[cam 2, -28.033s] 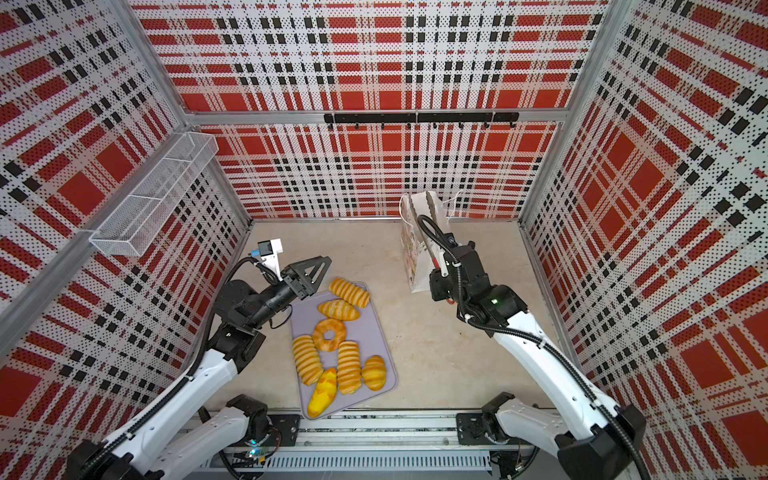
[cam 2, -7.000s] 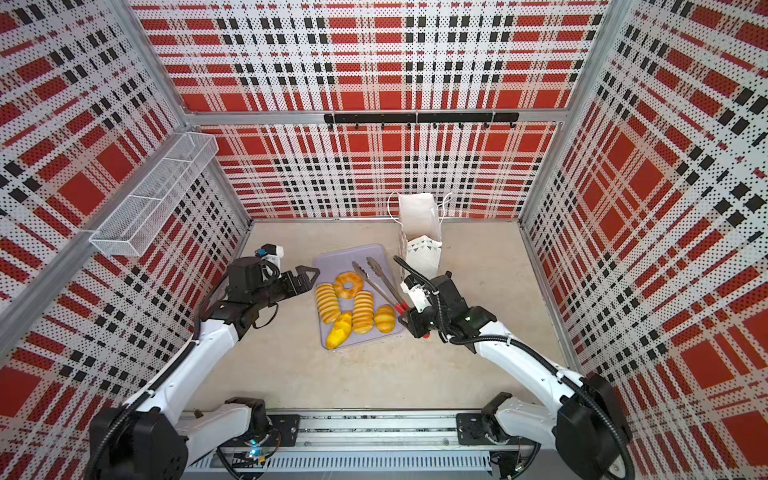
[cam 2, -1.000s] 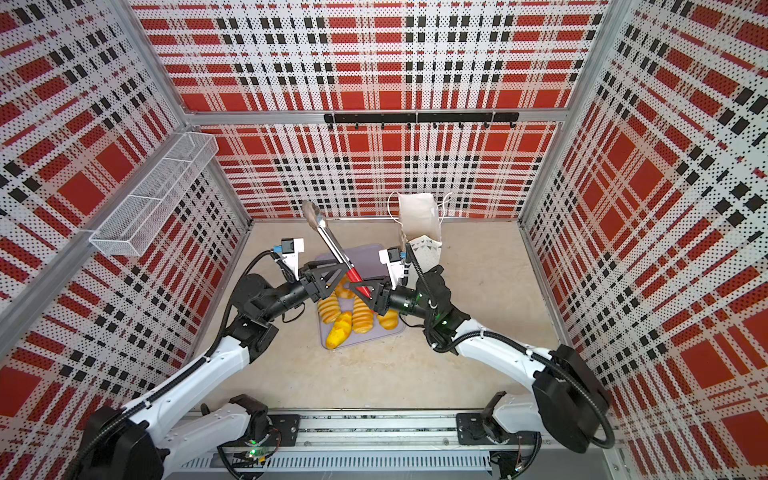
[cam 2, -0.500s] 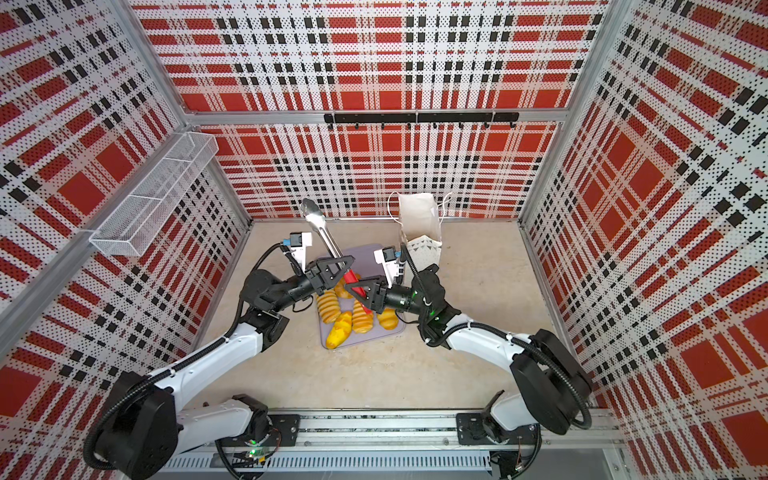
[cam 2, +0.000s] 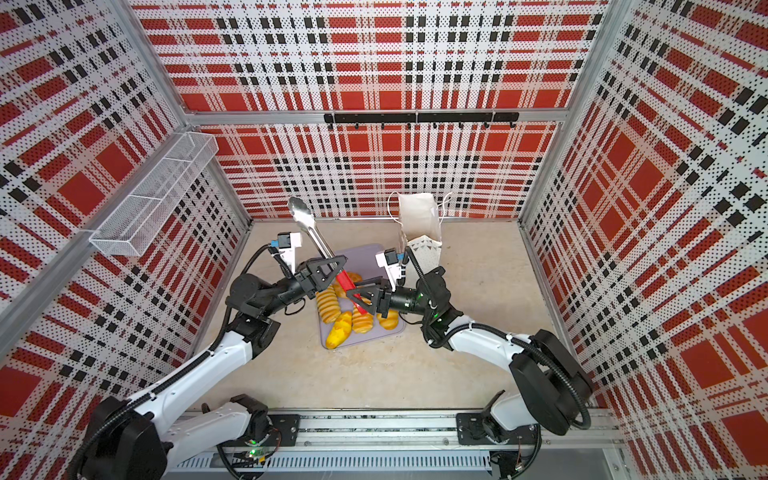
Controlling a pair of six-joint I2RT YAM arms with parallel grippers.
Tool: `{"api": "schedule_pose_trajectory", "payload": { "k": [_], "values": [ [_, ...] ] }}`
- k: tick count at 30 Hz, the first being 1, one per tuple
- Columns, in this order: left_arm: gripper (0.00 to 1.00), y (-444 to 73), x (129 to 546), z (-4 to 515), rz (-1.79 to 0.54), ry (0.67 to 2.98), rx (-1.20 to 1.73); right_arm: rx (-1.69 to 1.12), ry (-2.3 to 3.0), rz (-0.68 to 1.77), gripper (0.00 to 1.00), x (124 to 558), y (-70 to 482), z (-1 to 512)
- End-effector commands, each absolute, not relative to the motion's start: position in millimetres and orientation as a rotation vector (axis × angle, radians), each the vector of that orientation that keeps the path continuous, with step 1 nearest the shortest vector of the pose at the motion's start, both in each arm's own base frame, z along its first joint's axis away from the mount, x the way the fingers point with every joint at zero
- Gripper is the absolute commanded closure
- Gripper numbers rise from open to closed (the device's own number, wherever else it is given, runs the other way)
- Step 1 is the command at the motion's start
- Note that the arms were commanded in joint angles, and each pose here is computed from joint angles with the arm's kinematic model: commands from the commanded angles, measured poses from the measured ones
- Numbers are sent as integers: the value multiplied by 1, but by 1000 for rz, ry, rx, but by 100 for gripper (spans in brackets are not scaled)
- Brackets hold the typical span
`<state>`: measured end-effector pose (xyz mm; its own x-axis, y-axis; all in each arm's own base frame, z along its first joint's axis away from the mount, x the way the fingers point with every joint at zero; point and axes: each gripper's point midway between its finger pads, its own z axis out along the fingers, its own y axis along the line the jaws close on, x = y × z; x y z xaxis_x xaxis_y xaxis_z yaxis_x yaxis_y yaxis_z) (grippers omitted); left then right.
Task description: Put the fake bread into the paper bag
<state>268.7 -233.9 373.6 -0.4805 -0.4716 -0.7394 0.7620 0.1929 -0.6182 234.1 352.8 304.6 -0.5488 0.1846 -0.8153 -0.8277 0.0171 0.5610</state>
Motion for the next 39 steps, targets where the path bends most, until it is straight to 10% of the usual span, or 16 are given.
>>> {"api": "schedule_pose_trajectory", "payload": {
  "k": [1, 9, 18, 27, 39],
  "values": [
    [98, -234, 254, 389, -1502, 1392, 362, -845, 1430, 1620, 55, 218, 349, 317],
    [98, -251, 238, 390, -1492, 1412, 443, -921, 1493, 1493, 59, 220, 354, 325],
    [95, -262, 235, 389, -1475, 1414, 478, -950, 1539, 1486, 92, 212, 366, 325],
    [25, -259, 263, 358, -1349, 1635, 414, -775, 1706, 1324, 100, 211, 328, 311],
    [2, -199, 288, 298, -1105, 1864, 295, -389, 2255, 746, 99, 192, 199, 250]
  ]
}}
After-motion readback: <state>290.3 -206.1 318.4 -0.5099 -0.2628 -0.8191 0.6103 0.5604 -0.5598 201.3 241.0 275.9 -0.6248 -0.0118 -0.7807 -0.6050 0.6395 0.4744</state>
